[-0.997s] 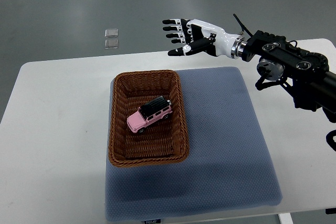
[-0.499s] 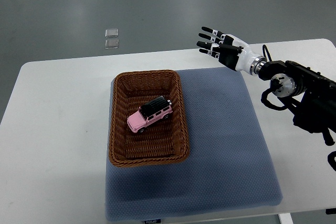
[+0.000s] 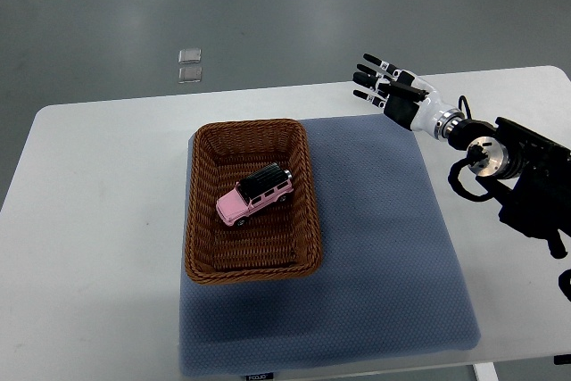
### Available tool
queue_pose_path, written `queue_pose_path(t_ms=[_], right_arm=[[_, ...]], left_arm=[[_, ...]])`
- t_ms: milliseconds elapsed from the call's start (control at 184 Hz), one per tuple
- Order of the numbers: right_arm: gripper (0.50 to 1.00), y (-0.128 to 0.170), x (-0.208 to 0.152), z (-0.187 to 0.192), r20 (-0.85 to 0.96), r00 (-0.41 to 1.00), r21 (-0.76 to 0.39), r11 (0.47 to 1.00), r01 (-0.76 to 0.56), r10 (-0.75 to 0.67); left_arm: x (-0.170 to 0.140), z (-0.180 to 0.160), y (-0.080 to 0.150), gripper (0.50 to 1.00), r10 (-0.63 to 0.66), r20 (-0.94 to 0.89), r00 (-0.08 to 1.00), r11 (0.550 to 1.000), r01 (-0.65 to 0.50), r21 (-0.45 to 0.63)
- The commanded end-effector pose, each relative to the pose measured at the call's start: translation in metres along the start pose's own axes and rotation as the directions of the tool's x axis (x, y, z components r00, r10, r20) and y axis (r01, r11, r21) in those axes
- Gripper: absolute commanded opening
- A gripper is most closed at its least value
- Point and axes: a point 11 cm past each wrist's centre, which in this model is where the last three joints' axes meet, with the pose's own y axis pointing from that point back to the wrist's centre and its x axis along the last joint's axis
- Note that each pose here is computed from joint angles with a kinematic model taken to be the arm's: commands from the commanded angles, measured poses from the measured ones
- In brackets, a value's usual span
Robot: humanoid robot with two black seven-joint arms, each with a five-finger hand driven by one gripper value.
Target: Place pink car in brown basket
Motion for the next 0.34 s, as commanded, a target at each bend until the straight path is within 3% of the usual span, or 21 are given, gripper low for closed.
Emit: queue_pose_path(t_ms=[0, 331], right_arm=[[0.919, 0.0006, 0.0008, -0.0007, 0.0, 1.0, 0.0, 1.0, 0.001, -0.001], [0.919, 0.0024, 0.0041, -0.0005, 0.0, 1.0, 0.0, 1.0, -0.007, 0.007]], left_arm=[[0.0, 0.0, 0.0, 1.0, 0.0, 0.0, 1.0, 1.0, 0.0, 0.0], [0.0, 0.0, 0.0, 1.0, 0.0, 0.0, 1.0, 1.0, 0.0, 0.0]])
